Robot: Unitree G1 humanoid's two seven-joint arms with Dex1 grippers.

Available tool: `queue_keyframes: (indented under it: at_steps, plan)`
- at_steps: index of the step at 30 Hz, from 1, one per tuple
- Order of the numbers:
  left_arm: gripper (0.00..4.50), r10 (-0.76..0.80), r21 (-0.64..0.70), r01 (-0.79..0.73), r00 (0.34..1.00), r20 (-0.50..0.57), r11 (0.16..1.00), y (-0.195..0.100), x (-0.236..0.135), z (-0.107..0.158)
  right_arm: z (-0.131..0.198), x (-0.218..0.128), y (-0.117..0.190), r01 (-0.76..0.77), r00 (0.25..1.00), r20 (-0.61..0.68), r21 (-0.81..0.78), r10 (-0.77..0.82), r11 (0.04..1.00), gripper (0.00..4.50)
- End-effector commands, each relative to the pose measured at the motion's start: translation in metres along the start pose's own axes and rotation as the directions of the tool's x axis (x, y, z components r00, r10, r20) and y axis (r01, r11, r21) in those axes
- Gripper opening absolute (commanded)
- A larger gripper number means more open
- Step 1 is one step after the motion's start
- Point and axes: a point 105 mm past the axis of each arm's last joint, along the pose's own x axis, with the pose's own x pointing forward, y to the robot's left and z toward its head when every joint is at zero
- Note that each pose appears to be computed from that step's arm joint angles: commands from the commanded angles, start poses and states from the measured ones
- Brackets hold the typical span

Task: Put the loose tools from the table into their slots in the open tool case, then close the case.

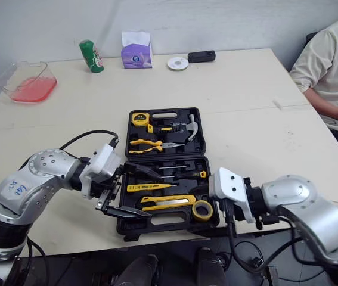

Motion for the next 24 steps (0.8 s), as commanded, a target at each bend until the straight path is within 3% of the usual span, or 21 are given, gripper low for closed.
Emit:
queue_keyframes:
  at_steps: [1, 5, 9, 13, 16, 24]
  plan:
    - [4.5, -0.02, 0.034, 0.019, 1.0, 0.017, 0.999, -0.004, 0.002, 0.009, -0.006, 0.002, -0.003, 0.036, 0.999, 0.035, -0.054, -0.034, 0.998, 2.15]
    - [4.5, -0.022, 0.036, 0.021, 1.0, 0.015, 0.999, -0.003, 0.003, 0.01, -0.019, 0.006, -0.002, 0.04, 0.998, 0.043, -0.04, -0.038, 0.998, 0.15]
    - [4.5, -0.027, 0.047, 0.027, 1.0, 0.008, 0.999, -0.003, 0.004, 0.01, -0.037, 0.007, -0.002, 0.04, 0.999, 0.027, 0.011, -0.04, 0.999, 0.06]
    - [4.5, -0.026, 0.057, 0.026, 1.0, 0.002, 0.998, -0.001, 0.003, 0.011, -0.089, 0.0, 0.002, 0.052, 0.985, -0.168, 0.111, -0.033, 0.992, 0.06]
    - [4.5, -0.023, 0.058, 0.023, 1.0, -0.001, 0.998, 0.0, 0.003, 0.011, -0.109, -0.006, 0.004, 0.067, 0.972, -0.232, 0.109, -0.04, 0.992, 0.06]
    - [4.5, 0.001, 0.057, -0.001, 1.0, 0.005, 0.998, 0.005, 0.002, 0.012, -0.098, -0.003, 0.003, 0.107, 0.992, -0.092, 0.172, -0.092, 0.979, 0.06]
